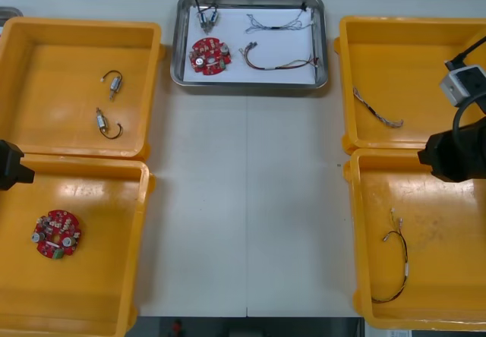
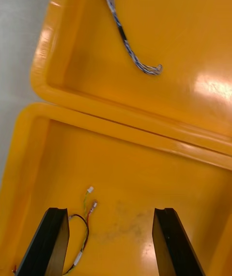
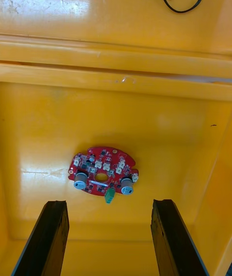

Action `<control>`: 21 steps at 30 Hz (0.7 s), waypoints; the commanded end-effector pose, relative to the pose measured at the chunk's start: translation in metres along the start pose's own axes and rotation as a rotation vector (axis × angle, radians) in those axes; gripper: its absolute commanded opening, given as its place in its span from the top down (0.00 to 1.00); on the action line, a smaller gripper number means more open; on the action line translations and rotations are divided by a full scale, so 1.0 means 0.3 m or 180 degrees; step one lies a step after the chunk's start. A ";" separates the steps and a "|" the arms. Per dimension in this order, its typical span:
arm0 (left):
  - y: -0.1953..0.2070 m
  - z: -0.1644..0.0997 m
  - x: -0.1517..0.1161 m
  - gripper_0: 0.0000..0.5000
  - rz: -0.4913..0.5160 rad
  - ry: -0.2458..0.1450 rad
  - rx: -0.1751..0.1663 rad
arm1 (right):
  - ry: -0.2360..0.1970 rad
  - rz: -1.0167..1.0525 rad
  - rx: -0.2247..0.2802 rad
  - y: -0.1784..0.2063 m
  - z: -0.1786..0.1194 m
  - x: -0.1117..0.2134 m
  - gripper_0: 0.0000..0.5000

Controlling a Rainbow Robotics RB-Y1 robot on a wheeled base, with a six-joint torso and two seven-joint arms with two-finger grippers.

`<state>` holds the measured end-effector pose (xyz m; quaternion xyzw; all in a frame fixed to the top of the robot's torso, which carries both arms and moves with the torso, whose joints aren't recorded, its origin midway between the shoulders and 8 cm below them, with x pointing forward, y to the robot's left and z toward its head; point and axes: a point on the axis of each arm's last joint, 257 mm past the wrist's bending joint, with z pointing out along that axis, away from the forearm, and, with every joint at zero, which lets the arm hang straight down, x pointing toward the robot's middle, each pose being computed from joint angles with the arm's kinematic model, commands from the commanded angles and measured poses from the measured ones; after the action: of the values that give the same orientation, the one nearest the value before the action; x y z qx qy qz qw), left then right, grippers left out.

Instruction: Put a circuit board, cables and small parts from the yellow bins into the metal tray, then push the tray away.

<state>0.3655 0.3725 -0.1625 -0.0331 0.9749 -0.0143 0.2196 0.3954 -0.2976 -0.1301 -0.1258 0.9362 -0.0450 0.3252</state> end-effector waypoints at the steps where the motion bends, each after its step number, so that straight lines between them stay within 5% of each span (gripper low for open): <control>1: 0.059 -0.045 -0.012 0.00 0.0291 -0.0070 -0.0190 | 0.0054 0.0264 0.0133 -0.109 -0.034 0.065 0.00; 21: 0.059 -0.045 -0.012 0.00 0.0291 -0.0070 -0.0190 | 0.0453 0.1049 0.0068 -0.273 0.008 0.235 0.00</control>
<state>0.3655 0.3725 -0.1625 -0.0331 0.9749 -0.0142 0.2196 0.3690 -0.3766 -0.1654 0.0053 0.9645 0.0018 0.2639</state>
